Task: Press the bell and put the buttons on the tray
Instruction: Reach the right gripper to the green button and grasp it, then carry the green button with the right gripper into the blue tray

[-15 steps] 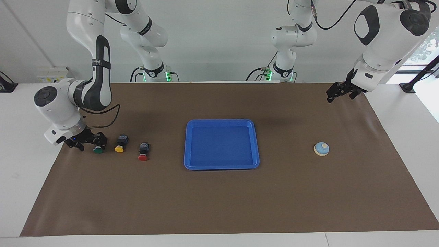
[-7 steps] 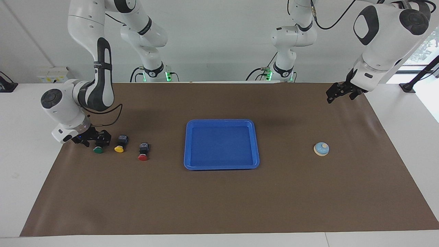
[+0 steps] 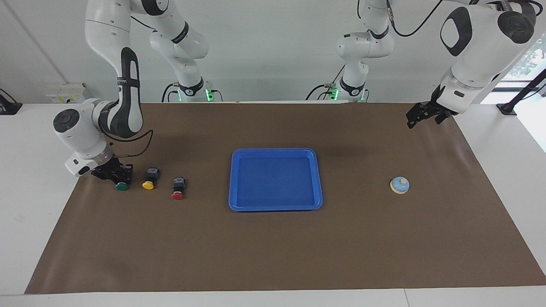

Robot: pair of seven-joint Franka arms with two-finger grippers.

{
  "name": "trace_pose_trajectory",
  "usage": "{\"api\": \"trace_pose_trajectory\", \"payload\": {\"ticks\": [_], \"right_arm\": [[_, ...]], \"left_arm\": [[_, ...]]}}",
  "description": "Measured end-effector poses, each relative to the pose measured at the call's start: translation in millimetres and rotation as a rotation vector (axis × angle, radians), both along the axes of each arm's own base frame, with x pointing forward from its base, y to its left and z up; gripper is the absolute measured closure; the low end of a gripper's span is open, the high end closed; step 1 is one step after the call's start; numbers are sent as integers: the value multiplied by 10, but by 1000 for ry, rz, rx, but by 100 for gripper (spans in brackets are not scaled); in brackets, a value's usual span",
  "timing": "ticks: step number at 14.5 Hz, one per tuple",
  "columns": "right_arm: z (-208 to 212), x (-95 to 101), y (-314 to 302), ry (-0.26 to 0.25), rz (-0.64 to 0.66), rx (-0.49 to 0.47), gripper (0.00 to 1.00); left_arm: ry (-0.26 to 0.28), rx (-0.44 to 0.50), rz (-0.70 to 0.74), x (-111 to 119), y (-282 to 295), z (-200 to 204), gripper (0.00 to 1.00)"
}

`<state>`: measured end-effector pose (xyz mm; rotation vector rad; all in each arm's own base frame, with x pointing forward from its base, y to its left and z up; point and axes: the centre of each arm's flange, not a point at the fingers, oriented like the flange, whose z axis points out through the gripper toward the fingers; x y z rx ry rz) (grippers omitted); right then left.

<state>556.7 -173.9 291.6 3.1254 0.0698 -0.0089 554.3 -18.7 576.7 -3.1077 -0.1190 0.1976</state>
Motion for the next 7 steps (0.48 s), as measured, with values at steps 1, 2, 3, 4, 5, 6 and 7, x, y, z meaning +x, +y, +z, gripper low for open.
{"api": "trace_pose_trajectory", "payload": {"ticks": [1, 2, 3, 4, 5, 6, 7], "right_arm": [[5, 10, 16, -4, 3, 0, 59], [29, 29, 43, -10, 7, -1, 59], [103, 65, 75, -18, 11, -1, 59], [228, 112, 121, -18, 7, 2, 59], [404, 175, 185, -10, -7, 8, 59], [613, 245, 271, 1, -30, 18, 59], [864, 330, 402, 17, -56, 33, 59]], "left_arm": [[0, 0, 0, 0, 0, 0, 0], [0, 0, 0, 0, 0, 0, 0], [0, 0, 0, 0, 0, 0, 0], [0, 0, 0, 0, 0, 0, 0], [0, 0, 0, 0, 0, 0, 0], [0, 0, 0, 0, 0, 0, 0], [0, 0, 0, 0, 0, 0, 0]]}}
